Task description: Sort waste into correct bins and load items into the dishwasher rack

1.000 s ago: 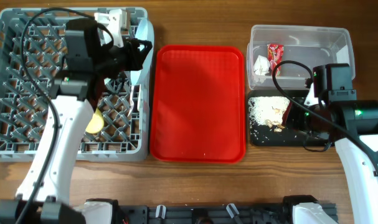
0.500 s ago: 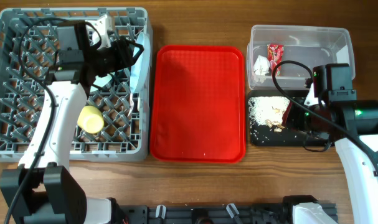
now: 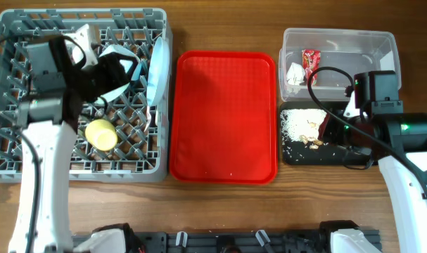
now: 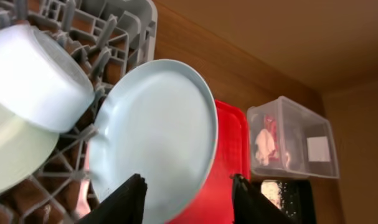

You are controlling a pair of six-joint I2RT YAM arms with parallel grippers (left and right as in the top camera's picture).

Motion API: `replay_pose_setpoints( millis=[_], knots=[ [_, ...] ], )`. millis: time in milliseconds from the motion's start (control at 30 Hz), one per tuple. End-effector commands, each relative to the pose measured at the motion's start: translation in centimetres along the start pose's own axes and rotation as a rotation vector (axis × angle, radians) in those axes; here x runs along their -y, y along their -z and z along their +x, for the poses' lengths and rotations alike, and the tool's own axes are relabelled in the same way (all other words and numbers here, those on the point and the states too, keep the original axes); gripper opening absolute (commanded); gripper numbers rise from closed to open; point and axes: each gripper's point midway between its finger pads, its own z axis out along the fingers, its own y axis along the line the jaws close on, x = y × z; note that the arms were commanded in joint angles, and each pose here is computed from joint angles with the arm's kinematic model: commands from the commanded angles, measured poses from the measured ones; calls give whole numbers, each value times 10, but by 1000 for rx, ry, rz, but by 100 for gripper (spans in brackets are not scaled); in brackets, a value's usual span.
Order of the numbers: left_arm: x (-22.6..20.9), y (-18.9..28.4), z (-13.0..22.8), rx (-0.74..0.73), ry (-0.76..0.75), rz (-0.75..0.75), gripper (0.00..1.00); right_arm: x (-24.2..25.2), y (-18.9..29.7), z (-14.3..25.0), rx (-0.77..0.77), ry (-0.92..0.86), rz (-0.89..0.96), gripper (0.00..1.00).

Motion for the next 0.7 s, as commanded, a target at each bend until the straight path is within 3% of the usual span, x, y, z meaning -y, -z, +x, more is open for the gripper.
replay_pose_setpoints(
  millis=[0,100,200,333,400,467,567,667],
  knots=[
    [-29,30,5,54,14,-222,38,-12,5,-10,43,44,-63,46],
    [-59,44,29,-7,56,-402,39,-62,18,-37,170,261,-316,48],
    [-70,47,59,-133,104,-454,46,-79,26,-60,279,314,-380,52],
    [-76,57,91,-259,153,-498,53,-71,8,-47,173,298,-345,55],
    [-77,62,102,-304,162,-512,56,-56,-2,-33,96,257,-277,41],
    [-75,69,111,-344,125,-512,54,-44,-4,-25,76,201,-223,41],
    [-69,82,119,-329,67,-494,52,-41,14,-14,135,192,-244,44],
    [-58,104,126,-190,9,-454,64,-35,43,0,265,205,-274,51]
  ],
)
